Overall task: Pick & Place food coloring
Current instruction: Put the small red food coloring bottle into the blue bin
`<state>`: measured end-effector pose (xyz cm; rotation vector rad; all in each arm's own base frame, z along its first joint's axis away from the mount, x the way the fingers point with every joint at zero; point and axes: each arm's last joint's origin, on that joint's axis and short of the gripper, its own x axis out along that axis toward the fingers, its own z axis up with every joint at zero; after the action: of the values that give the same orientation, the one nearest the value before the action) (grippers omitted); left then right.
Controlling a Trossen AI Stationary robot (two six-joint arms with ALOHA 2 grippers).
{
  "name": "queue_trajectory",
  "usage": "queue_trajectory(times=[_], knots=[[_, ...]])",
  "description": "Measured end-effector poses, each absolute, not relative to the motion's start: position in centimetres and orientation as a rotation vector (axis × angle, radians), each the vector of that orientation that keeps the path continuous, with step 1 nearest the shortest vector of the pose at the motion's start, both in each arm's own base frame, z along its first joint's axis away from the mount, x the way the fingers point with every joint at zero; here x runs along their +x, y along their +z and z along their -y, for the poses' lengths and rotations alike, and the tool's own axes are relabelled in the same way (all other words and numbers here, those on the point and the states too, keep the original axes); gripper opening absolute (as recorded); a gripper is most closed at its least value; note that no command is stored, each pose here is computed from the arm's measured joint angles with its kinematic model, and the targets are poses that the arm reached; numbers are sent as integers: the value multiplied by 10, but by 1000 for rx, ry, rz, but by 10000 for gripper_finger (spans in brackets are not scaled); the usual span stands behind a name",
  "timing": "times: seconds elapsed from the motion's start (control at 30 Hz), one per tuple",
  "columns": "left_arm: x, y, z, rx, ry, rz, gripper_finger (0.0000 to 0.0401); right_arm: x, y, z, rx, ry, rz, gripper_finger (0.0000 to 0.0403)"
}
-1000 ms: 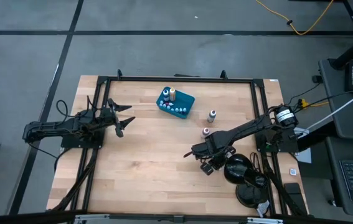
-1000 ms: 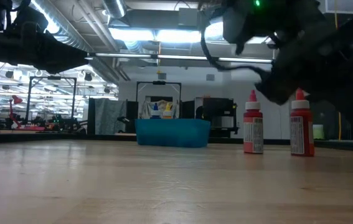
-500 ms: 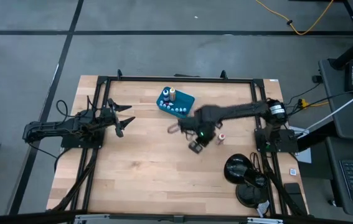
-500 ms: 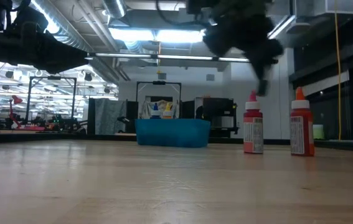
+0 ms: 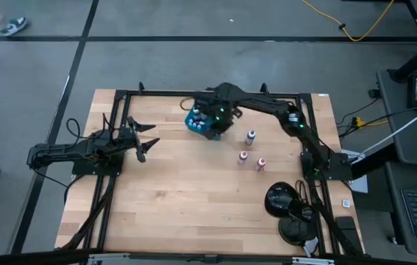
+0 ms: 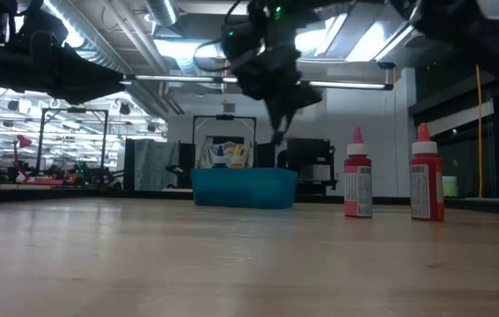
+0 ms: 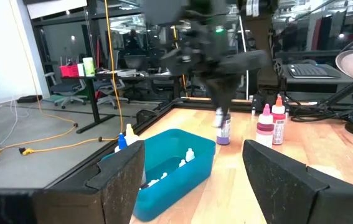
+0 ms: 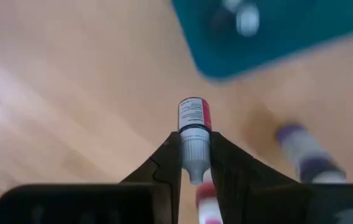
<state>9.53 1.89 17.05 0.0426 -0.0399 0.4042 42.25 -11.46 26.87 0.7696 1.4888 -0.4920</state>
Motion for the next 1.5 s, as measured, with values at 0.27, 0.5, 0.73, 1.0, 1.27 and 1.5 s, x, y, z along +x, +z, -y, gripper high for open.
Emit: queue_trajectory(times=[0.27,0.5,0.73,1.0,1.27,1.5], knots=[[95,171,-19,43,402,40,267,433,242,142,817,-515,-1482,71],[95,171,-19,43,403,40,267,439,225,147,785,-538,-1498,73],[95,171,-19,42,403,40,267,443,206,149,771,-536,-1543,74],[95,170,-19,43,403,40,267,446,190,150,740,-550,-1579,74],[95,171,-19,43,404,40,267,449,175,151,733,-544,-1613,78],[95,171,-19,42,404,40,267,449,175,151,742,-526,-1611,79]])
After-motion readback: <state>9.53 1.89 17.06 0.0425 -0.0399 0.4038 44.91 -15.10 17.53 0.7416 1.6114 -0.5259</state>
